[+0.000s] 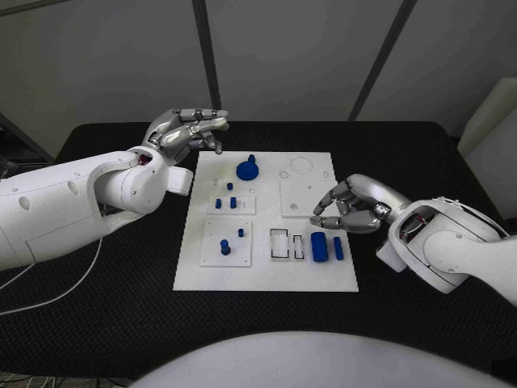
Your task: Assemble the parts on the task board
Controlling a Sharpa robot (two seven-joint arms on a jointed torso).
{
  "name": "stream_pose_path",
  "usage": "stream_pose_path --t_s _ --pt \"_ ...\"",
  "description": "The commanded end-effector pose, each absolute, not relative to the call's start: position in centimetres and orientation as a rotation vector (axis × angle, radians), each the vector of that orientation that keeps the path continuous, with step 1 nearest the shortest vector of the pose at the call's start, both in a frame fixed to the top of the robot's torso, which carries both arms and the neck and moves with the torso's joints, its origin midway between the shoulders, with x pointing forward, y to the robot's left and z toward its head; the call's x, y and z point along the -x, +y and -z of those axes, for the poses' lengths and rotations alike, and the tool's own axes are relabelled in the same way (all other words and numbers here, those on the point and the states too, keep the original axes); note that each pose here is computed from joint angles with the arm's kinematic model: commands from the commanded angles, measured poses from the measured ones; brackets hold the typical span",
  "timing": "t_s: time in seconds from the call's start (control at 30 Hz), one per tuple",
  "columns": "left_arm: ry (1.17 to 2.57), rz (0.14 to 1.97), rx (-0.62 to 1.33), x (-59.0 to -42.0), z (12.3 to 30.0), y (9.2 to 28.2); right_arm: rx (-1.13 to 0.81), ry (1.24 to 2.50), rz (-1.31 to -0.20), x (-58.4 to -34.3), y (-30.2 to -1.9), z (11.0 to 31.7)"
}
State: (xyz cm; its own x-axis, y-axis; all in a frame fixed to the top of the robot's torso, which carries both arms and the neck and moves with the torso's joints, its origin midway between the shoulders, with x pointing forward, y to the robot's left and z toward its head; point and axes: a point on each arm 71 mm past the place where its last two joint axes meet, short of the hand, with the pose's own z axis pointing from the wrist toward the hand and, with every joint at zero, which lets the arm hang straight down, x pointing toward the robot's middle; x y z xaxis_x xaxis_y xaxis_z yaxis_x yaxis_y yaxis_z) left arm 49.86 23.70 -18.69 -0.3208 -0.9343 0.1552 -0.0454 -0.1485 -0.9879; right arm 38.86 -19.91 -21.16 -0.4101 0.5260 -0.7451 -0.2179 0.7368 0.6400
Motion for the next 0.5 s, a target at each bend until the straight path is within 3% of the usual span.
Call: stream_pose_path --t_s 0.03,0.27,0.5 --pt "1.384 1.574 1.162 -49.7 18.6 23.7 -0.284 1.868 -0.696 -38.7 -20.7 21.7" --pt "1.386 1.577 1.162 -49.5 18.5 23.7 -0.246 1.925 -0.558 -37.5 -21.0 23.4" --pt "1.386 1.576 1.163 -49.4 18.5 23.8 -0.232 1.957 -0.515 -36.9 -20.7 24.7"
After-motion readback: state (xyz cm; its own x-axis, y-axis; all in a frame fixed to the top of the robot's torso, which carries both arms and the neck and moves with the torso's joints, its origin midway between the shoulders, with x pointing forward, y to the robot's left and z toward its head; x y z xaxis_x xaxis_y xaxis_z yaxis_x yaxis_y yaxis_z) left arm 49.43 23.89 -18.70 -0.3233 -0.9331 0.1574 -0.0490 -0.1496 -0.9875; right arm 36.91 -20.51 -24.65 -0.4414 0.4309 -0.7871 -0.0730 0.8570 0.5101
